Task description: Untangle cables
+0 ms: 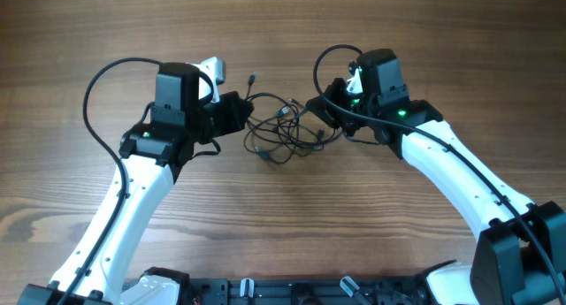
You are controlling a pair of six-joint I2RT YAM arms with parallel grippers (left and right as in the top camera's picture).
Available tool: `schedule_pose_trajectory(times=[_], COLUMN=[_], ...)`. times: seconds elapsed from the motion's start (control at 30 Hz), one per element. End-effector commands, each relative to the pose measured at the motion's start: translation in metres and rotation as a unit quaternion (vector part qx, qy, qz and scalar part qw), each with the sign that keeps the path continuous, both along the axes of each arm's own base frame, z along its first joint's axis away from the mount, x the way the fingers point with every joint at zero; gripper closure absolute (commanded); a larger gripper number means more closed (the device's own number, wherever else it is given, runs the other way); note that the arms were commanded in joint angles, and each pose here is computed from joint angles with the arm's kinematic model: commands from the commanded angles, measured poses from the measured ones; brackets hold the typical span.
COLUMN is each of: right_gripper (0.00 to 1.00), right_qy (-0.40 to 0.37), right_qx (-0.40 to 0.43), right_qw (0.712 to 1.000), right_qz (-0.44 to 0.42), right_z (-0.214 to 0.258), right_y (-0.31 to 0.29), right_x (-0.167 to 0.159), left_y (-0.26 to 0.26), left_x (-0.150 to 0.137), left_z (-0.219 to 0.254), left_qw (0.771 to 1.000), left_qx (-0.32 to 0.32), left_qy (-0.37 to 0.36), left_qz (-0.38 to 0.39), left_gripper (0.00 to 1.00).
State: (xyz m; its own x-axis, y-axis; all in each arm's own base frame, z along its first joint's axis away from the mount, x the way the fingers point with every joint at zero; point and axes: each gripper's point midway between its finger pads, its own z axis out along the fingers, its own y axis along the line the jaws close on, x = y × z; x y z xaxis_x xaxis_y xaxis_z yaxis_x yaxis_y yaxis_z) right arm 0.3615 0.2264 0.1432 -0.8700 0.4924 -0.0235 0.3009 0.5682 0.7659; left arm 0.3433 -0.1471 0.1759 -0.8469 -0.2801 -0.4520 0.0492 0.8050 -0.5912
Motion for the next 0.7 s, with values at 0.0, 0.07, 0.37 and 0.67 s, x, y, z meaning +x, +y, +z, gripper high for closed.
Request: schedule_pose_trajectory(times=[0.0, 0.07, 0.37, 0.67], right_gripper=[0.96, 0.96, 0.96, 0.96], right_qy=[-0.005, -0.005, -0.008, 0.011], right_qx=[-0.008, -0.005, -0.003, -0.03], right_qw=[1.0, 0.999, 0.997, 0.992], right_qz=[-0.029, -0.035, -0.081, -0.123], right_z=[0.001, 0.002, 0.002, -0.01], right_y=[-0.017, -0.022, -0.067, -0.12], right_x=[0.008, 0.011, 0.031, 0.035], left_y=[0.036, 0.041, 0.058, 0.087], left_x=[0.011, 0.011, 0.016, 0.022], left_z=[-0.015, -0.024, -0.039, -0.039], left_qw=[0.993, 0.991, 0.984, 0.978], left_qx=[0.097, 0.112, 0.145, 0.148], left_qy=[-0.006, 0.008, 0.023, 0.028], left_qz=[0.065, 0.073, 0.1, 0.141], left_gripper=[0.96, 0.96, 0.96, 0.96])
